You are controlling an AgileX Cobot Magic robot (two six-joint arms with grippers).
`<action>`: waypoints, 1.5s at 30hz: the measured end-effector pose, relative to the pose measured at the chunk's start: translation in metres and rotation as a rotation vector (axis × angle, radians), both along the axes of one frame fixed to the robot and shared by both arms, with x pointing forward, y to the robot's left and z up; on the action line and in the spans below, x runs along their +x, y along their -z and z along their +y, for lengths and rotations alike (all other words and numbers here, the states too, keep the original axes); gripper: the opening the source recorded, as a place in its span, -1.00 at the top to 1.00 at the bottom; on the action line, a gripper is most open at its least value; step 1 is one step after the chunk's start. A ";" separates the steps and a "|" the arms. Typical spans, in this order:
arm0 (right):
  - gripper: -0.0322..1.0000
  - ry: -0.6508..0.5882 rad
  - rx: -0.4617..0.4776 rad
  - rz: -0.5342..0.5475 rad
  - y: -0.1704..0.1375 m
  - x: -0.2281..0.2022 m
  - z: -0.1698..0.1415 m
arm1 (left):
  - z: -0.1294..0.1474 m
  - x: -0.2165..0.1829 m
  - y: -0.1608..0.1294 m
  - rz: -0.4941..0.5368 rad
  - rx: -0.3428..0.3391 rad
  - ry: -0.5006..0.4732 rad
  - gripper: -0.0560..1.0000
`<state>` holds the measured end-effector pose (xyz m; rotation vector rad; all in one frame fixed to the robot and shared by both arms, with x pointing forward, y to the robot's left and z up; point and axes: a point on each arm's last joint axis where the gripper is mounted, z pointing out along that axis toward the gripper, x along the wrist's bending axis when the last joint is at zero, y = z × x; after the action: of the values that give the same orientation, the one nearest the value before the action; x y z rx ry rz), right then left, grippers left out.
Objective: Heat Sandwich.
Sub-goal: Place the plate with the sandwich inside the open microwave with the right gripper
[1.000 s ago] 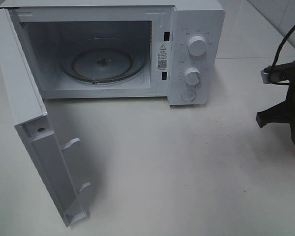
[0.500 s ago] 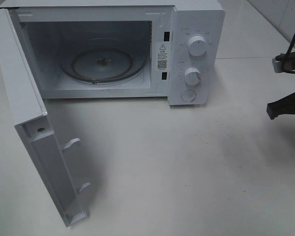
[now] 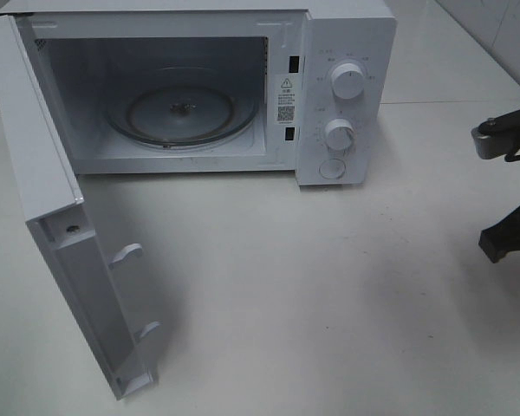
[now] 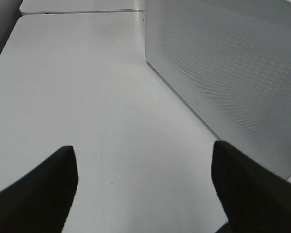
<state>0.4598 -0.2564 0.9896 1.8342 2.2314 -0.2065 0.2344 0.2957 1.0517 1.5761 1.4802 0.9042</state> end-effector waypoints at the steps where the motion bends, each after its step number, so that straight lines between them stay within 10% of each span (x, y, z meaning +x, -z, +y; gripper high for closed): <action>1: 0.86 -0.015 -0.004 -0.005 -0.001 -0.002 0.002 | 0.000 0.000 0.000 0.000 0.000 0.000 -0.44; 18: 0.86 -0.475 -0.054 -0.048 0.004 -0.037 0.044 | 0.000 0.000 0.000 0.000 0.000 0.000 -0.44; 45: 0.86 -1.561 -0.272 0.082 0.004 -0.047 0.077 | 0.000 0.000 0.000 0.000 0.000 0.000 -0.44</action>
<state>0.4132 -0.1794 0.9855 -0.3189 2.7434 -0.2269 0.2344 0.2957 1.0517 1.5761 1.4802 0.9042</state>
